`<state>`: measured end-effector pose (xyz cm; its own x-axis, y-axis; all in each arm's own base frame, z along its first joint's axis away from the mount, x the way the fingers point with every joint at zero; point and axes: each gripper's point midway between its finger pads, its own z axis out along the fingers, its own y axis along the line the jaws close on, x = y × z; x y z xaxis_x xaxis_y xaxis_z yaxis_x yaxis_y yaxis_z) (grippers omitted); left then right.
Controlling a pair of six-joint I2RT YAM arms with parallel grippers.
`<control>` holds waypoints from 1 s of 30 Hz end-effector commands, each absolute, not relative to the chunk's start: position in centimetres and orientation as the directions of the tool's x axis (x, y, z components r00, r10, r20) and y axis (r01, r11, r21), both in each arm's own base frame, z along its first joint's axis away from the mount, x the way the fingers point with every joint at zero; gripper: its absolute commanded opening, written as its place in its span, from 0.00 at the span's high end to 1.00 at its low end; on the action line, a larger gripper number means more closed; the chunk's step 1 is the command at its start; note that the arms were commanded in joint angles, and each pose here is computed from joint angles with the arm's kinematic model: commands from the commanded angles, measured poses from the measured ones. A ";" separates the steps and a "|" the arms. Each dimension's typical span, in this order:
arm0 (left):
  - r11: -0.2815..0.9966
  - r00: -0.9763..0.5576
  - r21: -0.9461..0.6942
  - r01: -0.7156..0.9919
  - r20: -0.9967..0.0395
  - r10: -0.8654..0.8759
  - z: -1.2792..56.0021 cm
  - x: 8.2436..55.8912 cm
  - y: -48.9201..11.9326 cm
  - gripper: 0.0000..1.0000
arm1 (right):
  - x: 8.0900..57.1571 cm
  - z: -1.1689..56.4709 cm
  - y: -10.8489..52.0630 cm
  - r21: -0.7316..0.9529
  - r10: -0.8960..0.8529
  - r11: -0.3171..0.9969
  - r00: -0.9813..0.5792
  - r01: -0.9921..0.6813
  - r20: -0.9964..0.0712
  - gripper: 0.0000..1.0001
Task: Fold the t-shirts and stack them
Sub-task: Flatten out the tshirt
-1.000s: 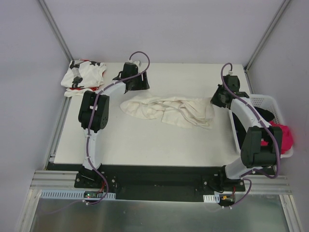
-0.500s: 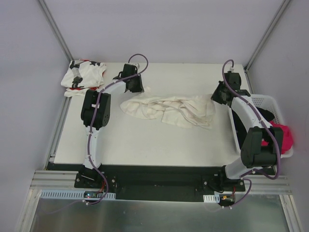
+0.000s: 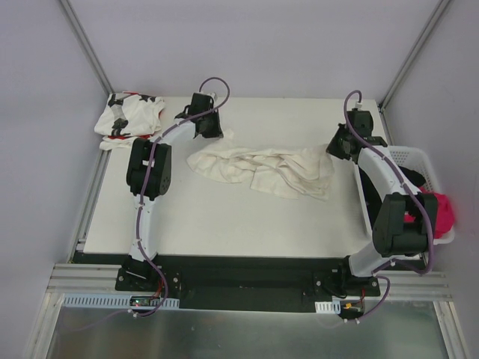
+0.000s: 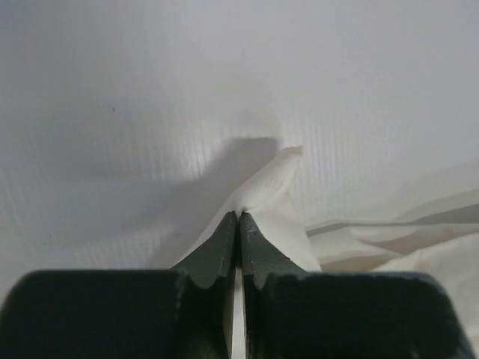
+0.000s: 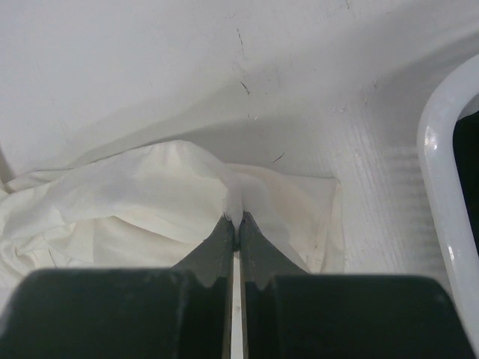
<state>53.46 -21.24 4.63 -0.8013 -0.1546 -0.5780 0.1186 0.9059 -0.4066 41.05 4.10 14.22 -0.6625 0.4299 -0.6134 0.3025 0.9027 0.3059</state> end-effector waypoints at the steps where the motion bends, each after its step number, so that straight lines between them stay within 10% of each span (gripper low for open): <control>1: 0.900 -0.682 -0.398 0.176 -0.709 -0.180 13.7 56.7 -21.1 1.00 | 42.4 15.0 4.7 0.336 0.441 0.897 -0.648 0.288 -0.621 0.99; 15: 0.930 -0.373 -0.276 0.244 -0.912 -0.173 32.8 56.0 -18.3 1.00 | 44.0 15.5 5.9 0.229 0.331 0.944 -0.661 0.239 -0.674 0.99; 30: 0.937 -0.015 -0.077 0.341 -0.997 -0.076 49.3 48.3 -15.7 1.00 | 49.0 41.5 9.0 0.137 0.134 0.990 -0.136 -0.013 -0.982 0.99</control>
